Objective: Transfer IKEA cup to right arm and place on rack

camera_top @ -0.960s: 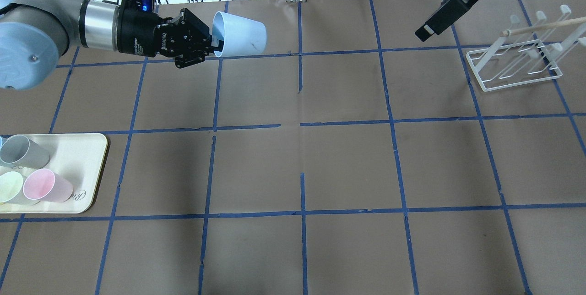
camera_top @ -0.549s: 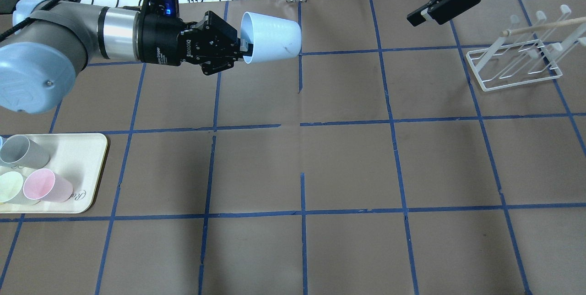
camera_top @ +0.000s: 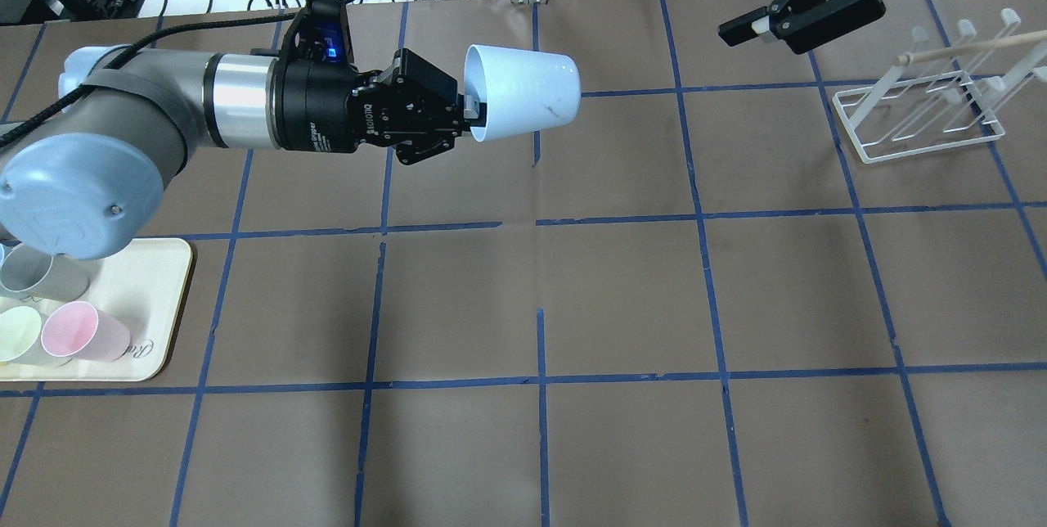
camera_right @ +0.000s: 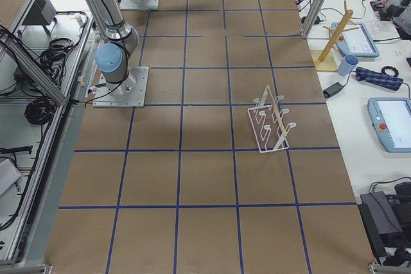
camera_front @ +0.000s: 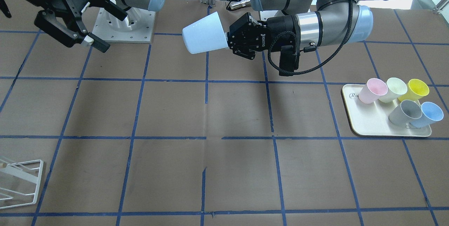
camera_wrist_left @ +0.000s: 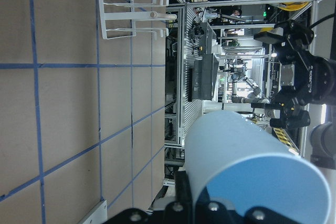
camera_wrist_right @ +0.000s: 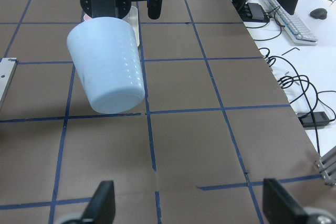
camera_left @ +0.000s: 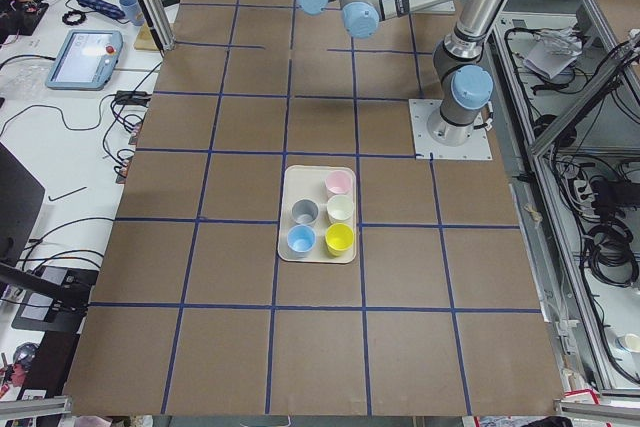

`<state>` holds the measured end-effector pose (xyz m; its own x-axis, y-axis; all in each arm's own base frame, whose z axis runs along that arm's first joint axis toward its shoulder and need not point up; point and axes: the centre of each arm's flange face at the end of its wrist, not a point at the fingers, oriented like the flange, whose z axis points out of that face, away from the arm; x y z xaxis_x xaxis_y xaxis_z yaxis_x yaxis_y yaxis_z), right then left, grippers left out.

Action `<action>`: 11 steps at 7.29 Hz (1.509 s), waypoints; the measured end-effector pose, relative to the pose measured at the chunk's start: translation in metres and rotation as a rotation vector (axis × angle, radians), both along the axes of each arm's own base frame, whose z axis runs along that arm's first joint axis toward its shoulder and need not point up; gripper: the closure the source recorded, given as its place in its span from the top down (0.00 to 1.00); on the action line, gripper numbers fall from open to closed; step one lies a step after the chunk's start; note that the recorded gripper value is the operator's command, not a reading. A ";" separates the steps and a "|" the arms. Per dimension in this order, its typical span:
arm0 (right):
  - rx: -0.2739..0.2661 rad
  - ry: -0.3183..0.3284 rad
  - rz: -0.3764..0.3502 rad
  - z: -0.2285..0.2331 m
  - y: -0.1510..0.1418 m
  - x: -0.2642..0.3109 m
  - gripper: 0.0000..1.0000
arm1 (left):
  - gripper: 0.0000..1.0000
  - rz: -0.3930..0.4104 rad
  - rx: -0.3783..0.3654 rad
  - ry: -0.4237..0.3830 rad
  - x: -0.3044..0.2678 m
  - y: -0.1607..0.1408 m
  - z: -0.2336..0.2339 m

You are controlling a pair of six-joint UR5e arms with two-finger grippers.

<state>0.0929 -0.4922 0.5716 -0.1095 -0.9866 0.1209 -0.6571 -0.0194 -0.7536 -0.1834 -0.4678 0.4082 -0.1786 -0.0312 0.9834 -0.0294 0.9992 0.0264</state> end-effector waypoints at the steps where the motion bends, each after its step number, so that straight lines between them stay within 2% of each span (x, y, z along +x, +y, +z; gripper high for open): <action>1: -0.005 -0.036 0.020 0.004 0.008 0.004 1.00 | 0.00 0.011 0.004 0.036 -0.003 0.004 0.000; 2: 0.001 -0.090 0.030 0.008 0.014 0.008 1.00 | 0.00 0.011 0.006 0.056 -0.008 0.010 0.000; 3: 0.027 -0.117 0.035 0.010 0.020 0.011 1.00 | 0.00 0.006 0.008 0.065 -0.013 0.015 0.000; 5: 0.075 -0.100 0.096 0.002 0.032 0.011 1.00 | 0.00 0.003 0.012 0.073 -0.016 0.021 -0.003; 6: 0.081 -0.082 0.146 -0.006 0.033 0.011 1.00 | 0.00 0.003 0.011 0.075 -0.016 0.022 -0.003; 8: 0.057 -0.080 0.228 -0.022 0.020 0.016 1.00 | 0.00 0.003 0.009 0.076 -0.017 0.024 0.000; 10: 0.052 -0.145 0.270 -0.025 0.012 0.046 1.00 | 0.00 0.006 0.008 0.085 -0.017 0.025 0.001; 11: 0.078 -0.170 0.275 -0.026 0.012 0.062 1.00 | 0.00 0.006 0.007 0.091 -0.019 0.027 0.002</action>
